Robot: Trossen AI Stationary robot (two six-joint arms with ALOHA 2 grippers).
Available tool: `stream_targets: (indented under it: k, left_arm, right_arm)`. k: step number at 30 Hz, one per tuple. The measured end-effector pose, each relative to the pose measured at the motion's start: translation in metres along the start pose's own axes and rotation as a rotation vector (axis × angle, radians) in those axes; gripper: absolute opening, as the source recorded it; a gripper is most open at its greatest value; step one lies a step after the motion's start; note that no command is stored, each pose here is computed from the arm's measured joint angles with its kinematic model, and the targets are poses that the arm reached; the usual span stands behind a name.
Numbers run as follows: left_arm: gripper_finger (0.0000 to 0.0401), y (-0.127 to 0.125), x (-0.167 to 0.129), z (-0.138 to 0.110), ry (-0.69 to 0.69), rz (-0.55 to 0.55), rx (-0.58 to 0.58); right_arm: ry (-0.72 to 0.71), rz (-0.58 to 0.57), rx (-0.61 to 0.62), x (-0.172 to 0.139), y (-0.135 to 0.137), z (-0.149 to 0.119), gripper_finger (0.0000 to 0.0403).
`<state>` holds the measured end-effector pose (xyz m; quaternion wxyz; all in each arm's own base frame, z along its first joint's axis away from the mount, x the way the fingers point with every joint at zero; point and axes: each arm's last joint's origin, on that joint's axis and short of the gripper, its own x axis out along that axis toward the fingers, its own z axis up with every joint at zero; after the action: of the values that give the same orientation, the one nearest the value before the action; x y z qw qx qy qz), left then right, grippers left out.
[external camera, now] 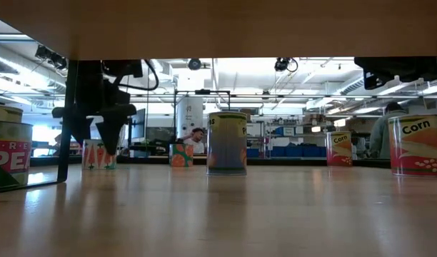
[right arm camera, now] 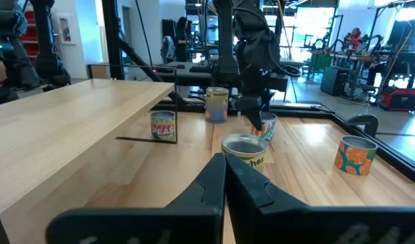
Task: Pick and place cans onto a shelf
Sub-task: Put the canned carrot on the shelf
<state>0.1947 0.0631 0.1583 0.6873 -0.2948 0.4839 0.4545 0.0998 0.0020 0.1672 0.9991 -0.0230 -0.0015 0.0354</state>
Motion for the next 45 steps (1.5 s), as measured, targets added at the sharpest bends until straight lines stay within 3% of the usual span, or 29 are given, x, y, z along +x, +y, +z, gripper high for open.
stream_targets:
  k: [4,10,14,18,21,25,30,37,45]
  left_arm:
    - [0.0342,0.000,0.000,0.000,-0.004,0.004,0.008]
    - [0.0284,-0.005,-0.012,-0.004,0.044,-0.068,0.052]
    - [0.0284,-0.017,-0.048,0.002,0.009,-0.159,0.120]
    - [0.0284,-0.038,-0.097,0.006,-0.022,-0.266,0.262]
    - [0.0284,-0.057,-0.138,0.007,-0.095,-0.389,0.353]
    - [0.0284,-0.077,-0.186,0.005,-0.236,-0.512,0.391]
    - [0.0284,-0.106,-0.206,-0.008,-0.284,-0.536,0.476]
    - [0.0284,-0.164,-0.214,-0.051,-0.331,-0.606,0.679]
    - [0.0284,-0.208,-0.243,-0.077,-0.329,-0.679,0.741]
  right_arm:
    - [0.000,0.000,0.000,0.000,0.000,0.000,0.0017]
    - [0.000,0.000,0.000,0.000,0.000,0.000,0.0017]
    - [-0.001,0.001,0.000,0.000,0.000,0.000,0.0017]
    - [-0.012,0.000,-0.001,0.000,0.000,0.001,0.0017]
    - [-0.017,-0.001,-0.001,0.000,0.000,0.002,0.0017]
    - [-0.022,-0.001,-0.001,0.000,0.000,0.002,0.0017]
    - [-0.035,-0.002,-0.002,0.000,0.000,0.003,0.0017]
    - [-0.038,-0.002,-0.002,0.000,0.000,0.004,0.0017]
    - [-0.038,-0.002,-0.003,0.000,0.000,0.004,0.0017]
